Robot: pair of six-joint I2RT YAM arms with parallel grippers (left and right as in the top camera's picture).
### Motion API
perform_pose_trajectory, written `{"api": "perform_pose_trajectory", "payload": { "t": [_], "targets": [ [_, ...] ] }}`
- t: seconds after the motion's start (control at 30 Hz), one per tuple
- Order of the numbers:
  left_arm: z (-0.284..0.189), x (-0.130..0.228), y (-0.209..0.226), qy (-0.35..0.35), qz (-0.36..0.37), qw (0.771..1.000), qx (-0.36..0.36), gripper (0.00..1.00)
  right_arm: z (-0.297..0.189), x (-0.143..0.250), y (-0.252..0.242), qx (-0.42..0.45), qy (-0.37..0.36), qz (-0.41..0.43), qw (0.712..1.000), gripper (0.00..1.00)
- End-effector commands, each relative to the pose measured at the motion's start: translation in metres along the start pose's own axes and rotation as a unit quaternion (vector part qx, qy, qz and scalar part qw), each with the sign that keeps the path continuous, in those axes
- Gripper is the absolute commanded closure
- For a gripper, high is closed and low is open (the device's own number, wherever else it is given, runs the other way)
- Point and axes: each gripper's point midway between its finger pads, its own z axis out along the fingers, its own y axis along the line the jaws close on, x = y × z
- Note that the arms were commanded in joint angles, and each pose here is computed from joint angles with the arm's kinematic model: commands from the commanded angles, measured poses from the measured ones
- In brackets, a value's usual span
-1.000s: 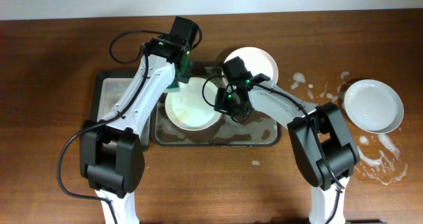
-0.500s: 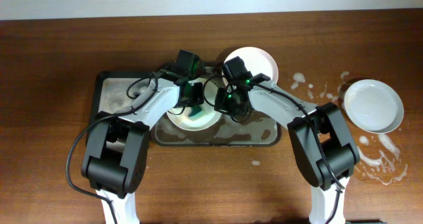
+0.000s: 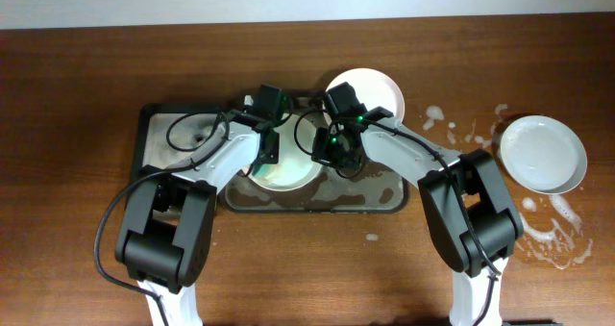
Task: Clean dirty plates on tray and stack at the side
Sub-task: 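Scrub the white plate with the sponge in left gripper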
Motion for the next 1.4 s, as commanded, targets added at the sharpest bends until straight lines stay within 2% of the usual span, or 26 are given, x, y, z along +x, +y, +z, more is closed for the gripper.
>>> {"api": "perform_pose_trajectory", "payload": {
  "t": [0.0, 0.1, 0.23, 0.37, 0.43, 0.5, 0.53, 0.67, 0.73, 0.83, 0.9, 0.97, 1.03, 1.17, 1.37],
  "targets": [
    [0.010, 0.010, 0.032, 0.005, 0.026, 0.996, -0.090, 0.99, 0.013, 0.006, -0.031, 0.052, 0.005, 0.007, 0.999, 0.96],
    [-0.001, -0.009, 0.041, -0.016, 0.030, 0.993, -0.117, 0.99, 0.013, 0.006, -0.031, 0.053, 0.005, 0.007, 0.999, 0.96],
    [-0.035, -0.047, 0.041, -0.041, 0.018, 0.993, -0.111, 0.99, 0.013, 0.006, -0.031, 0.053, 0.006, 0.007, 0.999, 0.96],
    [-0.067, -0.063, 0.045, -0.043, 0.017, 0.993, -0.106, 1.00, 0.013, 0.006, -0.031, 0.053, 0.006, 0.007, 0.999, 0.96],
    [-0.087, -0.073, 0.031, -0.054, 0.020, 0.997, -0.049, 0.99, 0.013, 0.006, -0.031, 0.053, 0.005, 0.007, 0.999, 0.96],
    [-0.096, -0.073, -0.010, -0.049, 0.072, 0.993, 0.075, 0.99, 0.013, 0.006, -0.031, 0.053, 0.005, 0.007, 0.999, 0.96],
    [-0.095, -0.066, -0.035, -0.045, 0.119, 0.982, 0.143, 0.99, 0.013, 0.006, -0.031, 0.053, 0.005, 0.007, 0.999, 0.96],
    [-0.057, -0.052, -0.046, -0.056, 0.117, 0.980, 0.152, 0.99, 0.013, 0.006, -0.031, 0.053, 0.006, 0.007, 0.999, 0.96],
    [-0.044, -0.035, -0.069, -0.052, 0.115, 0.969, 0.211, 1.00, 0.013, 0.006, -0.031, 0.053, 0.005, 0.007, 0.999, 0.96],
    [-0.035, -0.020, -0.076, -0.028, 0.066, 0.970, 0.234, 0.99, 0.013, 0.006, -0.031, 0.053, 0.005, 0.007, 0.999, 0.96],
    [-0.036, -0.024, -0.078, -0.026, 0.031, 0.970, 0.239, 0.99, 0.013, 0.006, -0.031, 0.053, 0.006, 0.007, 0.999, 0.96],
    [-0.033, -0.029, -0.072, -0.037, 0.025, 0.974, 0.220, 0.99, 0.013, 0.006, -0.031, 0.053, 0.006, 0.007, 0.999, 0.96],
    [-0.022, -0.027, -0.064, -0.034, 0.024, 0.981, 0.189, 0.99, 0.013, 0.006, -0.031, 0.053, 0.006, 0.007, 0.999, 0.96],
    [0.018, 0.000, -0.071, 0.021, 0.032, 0.983, 0.179, 0.99, 0.013, 0.006, -0.031, 0.053, 0.006, 0.007, 0.999, 0.96],
    [0.020, -0.005, -0.062, 0.012, 0.042, 0.987, 0.156, 0.99, 0.013, 0.006, -0.031, 0.053, 0.006, 0.007, 0.999, 0.96]
  ]
}}
